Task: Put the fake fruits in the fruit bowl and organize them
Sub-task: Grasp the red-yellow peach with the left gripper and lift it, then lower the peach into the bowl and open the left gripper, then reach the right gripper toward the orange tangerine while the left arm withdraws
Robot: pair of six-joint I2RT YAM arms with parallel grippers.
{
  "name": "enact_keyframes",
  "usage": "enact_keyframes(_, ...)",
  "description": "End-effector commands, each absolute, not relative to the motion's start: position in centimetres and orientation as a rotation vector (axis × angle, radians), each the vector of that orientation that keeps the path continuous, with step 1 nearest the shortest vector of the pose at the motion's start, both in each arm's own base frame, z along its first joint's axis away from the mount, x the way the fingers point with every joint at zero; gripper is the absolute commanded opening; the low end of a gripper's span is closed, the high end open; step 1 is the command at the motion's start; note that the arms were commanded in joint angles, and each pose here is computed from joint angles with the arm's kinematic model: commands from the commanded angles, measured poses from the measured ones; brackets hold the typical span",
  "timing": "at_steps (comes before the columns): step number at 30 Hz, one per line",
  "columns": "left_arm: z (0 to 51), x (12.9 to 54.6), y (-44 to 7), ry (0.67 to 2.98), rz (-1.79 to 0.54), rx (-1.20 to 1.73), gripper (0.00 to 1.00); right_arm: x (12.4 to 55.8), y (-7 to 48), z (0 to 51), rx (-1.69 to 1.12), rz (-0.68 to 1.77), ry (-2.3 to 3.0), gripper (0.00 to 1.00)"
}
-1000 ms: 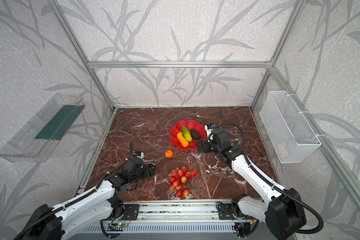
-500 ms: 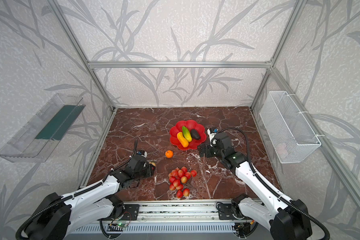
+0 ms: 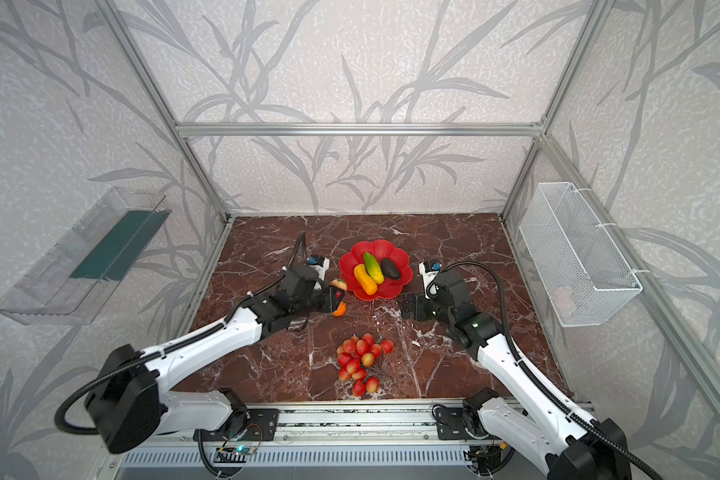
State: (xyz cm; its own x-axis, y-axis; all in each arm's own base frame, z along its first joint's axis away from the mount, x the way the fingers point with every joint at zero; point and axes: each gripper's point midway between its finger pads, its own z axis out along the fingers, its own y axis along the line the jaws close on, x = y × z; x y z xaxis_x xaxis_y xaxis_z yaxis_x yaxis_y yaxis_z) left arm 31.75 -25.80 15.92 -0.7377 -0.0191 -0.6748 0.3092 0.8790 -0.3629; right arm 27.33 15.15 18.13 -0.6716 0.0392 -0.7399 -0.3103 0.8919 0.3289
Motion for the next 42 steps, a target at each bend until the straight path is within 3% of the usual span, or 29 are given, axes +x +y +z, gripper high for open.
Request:
enact_keyframes(1, 15.3, 33.1, -28.6, 2.36, -0.558, 0.359, 0.46, 26.3, 14.4, 18.3, -0.174, 0.544, 2.252, 0.98)
enact_keyframes(10, 12.3, 38.5, -36.3, 2.436, -0.618, 0.479, 0.46, 24.7, 13.0, 18.7, -0.15, 0.514, 2.235, 0.99)
enact_keyframes(20, 8.1, 40.1, -38.7, 2.53, -0.616, 0.508, 0.46, 24.7, 12.5, 18.5, -0.146, 0.476, 2.241, 0.99)
enact_keyframes(25, 8.2, 39.6, -39.2, 2.532, -0.646, 0.517, 0.57, 25.1, 12.5, 18.8, -0.153, 0.465, 2.238, 0.99)
enact_keyframes(28, 9.8, 39.7, -39.2, 2.5, -0.662, 0.513, 0.65, 25.3, 12.4, 18.9, -0.153, 0.454, 2.236, 0.99)
enact_keyframes(35, 18.8, 39.9, -36.9, 2.298, -0.652, 0.42, 0.71, 25.5, 12.4, 19.2, -0.174, 0.429, 2.237, 1.0)
enact_keyframes(42, 27.9, 36.0, -28.4, 2.042, -0.59, 0.2, 0.77, 25.8, 14.4, 18.0, -0.264, 0.441, 2.285, 0.92)
